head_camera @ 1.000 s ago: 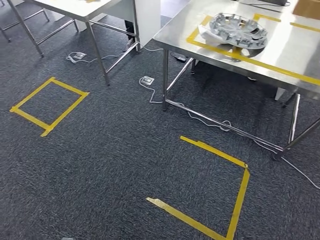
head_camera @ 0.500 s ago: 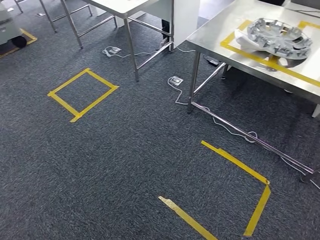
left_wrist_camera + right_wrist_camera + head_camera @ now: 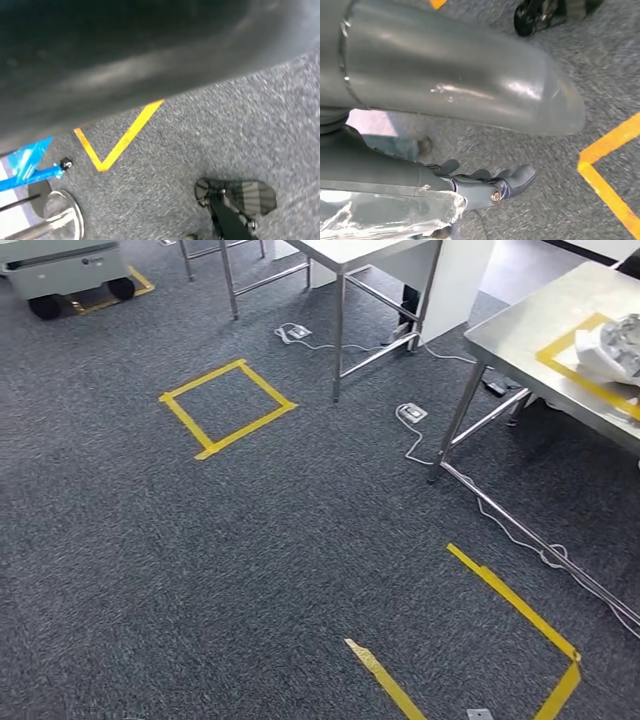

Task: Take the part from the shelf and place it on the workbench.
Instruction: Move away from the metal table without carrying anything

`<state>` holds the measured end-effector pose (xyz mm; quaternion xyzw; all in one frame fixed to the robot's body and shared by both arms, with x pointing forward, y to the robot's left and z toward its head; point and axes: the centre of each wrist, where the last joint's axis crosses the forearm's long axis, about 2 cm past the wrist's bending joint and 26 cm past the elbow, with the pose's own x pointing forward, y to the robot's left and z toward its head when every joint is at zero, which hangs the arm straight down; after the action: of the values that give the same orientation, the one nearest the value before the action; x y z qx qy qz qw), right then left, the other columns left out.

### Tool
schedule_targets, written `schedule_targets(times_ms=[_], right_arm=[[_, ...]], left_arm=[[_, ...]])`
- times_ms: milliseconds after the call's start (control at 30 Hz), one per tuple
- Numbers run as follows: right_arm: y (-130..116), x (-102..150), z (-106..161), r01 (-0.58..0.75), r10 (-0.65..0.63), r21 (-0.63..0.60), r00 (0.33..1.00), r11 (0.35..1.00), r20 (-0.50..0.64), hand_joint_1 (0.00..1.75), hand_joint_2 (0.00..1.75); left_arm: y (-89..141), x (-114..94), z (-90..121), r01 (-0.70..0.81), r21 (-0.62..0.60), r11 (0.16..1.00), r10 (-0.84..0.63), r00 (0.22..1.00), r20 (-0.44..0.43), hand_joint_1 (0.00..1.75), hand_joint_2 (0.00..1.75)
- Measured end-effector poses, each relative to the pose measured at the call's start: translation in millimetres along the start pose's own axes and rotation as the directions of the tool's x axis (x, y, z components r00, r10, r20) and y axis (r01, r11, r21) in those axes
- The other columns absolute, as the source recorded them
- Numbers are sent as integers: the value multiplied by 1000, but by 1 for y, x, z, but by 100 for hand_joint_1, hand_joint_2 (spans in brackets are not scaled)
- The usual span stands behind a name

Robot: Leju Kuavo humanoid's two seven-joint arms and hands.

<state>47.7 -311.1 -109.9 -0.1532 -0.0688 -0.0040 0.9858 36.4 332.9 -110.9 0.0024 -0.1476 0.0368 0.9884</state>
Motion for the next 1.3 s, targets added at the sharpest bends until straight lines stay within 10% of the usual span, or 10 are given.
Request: schedule_targets(times_ms=[1300], right_arm=[[3, 2, 1, -58, 58, -9, 998, 998, -25, 0, 0]], left_arm=[[0, 2, 0, 2, -6, 1000, -2, 1000, -19, 0, 0]])
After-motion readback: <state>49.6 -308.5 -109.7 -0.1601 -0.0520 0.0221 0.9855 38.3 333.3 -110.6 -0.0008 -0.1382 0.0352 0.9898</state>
